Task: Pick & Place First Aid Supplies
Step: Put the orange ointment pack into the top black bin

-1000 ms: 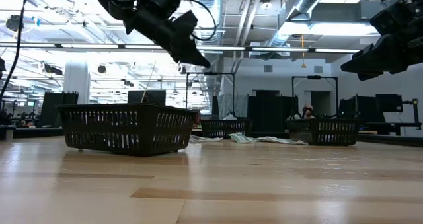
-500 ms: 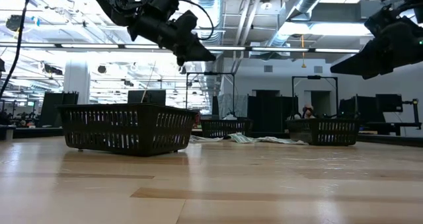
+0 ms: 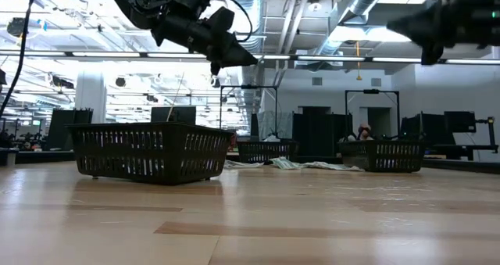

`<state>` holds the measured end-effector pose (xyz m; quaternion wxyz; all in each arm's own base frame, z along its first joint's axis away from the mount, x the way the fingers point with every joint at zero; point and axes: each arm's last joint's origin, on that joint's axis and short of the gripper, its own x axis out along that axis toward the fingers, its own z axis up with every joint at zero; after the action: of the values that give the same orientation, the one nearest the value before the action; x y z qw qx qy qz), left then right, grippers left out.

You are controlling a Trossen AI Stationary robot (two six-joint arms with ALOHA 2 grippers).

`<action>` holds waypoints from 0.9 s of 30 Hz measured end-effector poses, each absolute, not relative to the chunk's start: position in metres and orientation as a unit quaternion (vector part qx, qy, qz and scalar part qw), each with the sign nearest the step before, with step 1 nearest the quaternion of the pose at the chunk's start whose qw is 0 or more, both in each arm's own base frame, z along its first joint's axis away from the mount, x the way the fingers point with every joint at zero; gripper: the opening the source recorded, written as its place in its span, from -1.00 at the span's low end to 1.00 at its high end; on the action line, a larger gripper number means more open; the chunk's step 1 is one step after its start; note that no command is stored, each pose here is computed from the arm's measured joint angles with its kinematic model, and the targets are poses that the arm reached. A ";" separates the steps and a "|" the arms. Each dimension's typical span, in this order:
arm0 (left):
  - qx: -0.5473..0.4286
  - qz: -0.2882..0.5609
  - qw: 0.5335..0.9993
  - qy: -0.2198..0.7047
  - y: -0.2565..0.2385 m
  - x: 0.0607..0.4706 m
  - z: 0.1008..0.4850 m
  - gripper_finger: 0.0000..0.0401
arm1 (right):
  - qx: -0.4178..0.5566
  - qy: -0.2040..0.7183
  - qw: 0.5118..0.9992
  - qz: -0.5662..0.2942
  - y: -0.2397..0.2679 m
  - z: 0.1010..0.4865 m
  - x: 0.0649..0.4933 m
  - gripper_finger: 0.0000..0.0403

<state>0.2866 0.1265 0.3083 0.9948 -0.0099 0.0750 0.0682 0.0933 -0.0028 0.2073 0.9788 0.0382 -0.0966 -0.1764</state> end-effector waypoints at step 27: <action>-0.086 0.193 0.977 0.032 0.229 0.331 0.269 -0.98 | -0.047 -0.079 0.958 -0.273 -0.020 0.208 0.091 -0.96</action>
<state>0.3311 0.2291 0.2689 0.9769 -0.0863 0.0316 0.1928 0.0911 -0.0196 0.2076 0.9575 -0.0471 -0.0794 -0.2733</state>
